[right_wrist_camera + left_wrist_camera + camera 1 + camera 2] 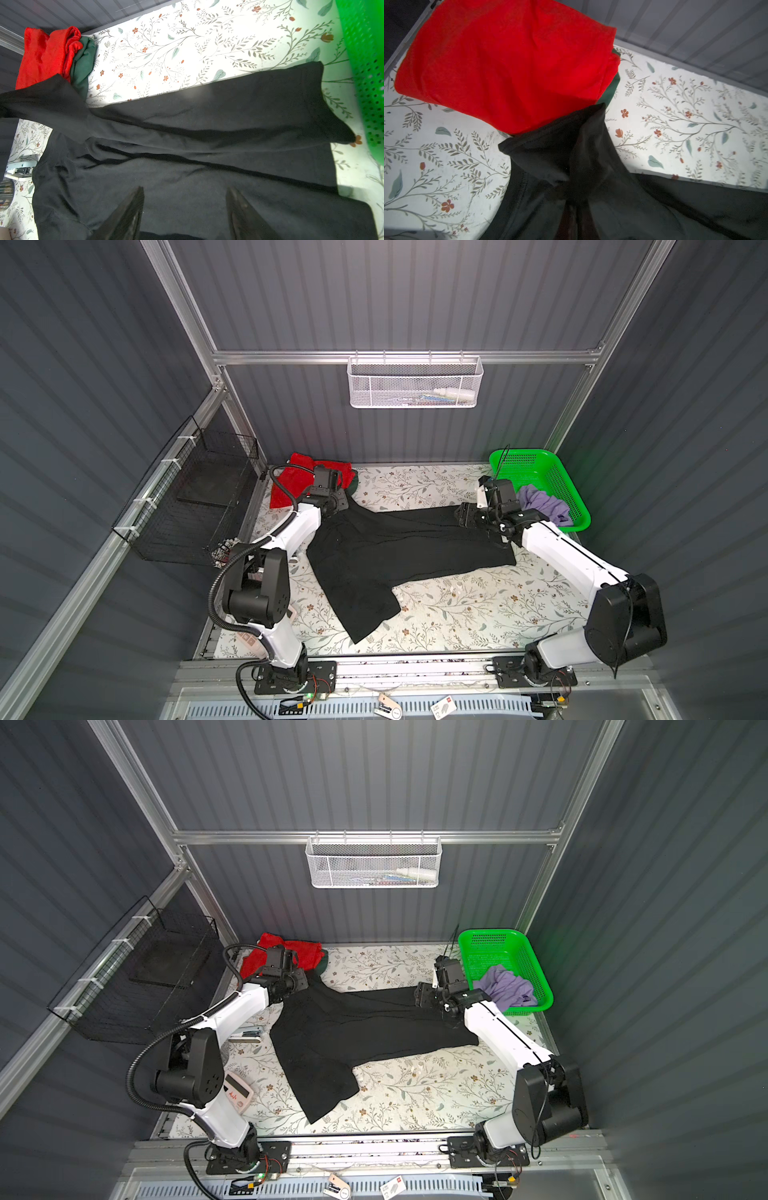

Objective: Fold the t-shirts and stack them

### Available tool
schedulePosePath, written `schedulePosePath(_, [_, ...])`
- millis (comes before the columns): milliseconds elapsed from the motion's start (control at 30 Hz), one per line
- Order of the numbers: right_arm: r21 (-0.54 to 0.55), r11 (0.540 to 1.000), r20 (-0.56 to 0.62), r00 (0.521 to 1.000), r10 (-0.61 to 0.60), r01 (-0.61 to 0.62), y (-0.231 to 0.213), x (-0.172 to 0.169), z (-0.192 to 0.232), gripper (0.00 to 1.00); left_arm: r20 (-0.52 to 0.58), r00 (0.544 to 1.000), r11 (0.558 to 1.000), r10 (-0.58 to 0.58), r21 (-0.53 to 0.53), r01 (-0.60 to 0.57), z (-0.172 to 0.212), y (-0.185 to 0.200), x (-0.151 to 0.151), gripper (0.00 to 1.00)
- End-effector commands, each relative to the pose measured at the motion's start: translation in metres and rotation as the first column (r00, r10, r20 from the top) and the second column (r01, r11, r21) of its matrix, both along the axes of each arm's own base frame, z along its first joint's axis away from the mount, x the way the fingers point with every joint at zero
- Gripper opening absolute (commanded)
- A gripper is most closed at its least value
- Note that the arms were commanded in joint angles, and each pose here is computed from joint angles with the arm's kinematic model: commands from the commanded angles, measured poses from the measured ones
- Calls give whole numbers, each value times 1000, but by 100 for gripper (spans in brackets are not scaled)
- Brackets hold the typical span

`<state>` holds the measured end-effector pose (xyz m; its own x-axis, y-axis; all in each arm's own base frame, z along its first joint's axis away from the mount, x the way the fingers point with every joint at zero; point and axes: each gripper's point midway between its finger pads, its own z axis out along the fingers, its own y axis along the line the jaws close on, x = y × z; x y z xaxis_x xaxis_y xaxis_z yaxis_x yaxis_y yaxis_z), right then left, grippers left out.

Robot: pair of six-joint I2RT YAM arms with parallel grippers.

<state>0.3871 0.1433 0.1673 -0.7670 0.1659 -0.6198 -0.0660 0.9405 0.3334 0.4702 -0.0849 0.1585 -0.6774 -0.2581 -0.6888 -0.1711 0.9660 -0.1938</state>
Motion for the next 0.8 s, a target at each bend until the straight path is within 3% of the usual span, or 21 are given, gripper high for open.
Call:
schedulePosePath(0, [-3, 1000, -41, 999, -10, 10, -2, -2, -9, 64, -73, 997, 998, 5, -59, -9, -8, -2, -21, 0])
schedulePosePath(400, [75, 997, -94, 995, 42, -34, 14, -13, -25, 63, -142, 989, 976, -30, -218, -2, 23, -13, -85, 0])
schedulePosePath(667, [83, 996, -101, 994, 31, -22, 13, -13, -33, 63, -181, 975, 918, -132, -394, 51, 44, -44, -122, 0])
schedulePosePath(767, [67, 997, -107, 994, 32, -24, 12, -12, -36, 63, -234, 959, 921, -160, -386, 59, 37, -51, -141, 0])
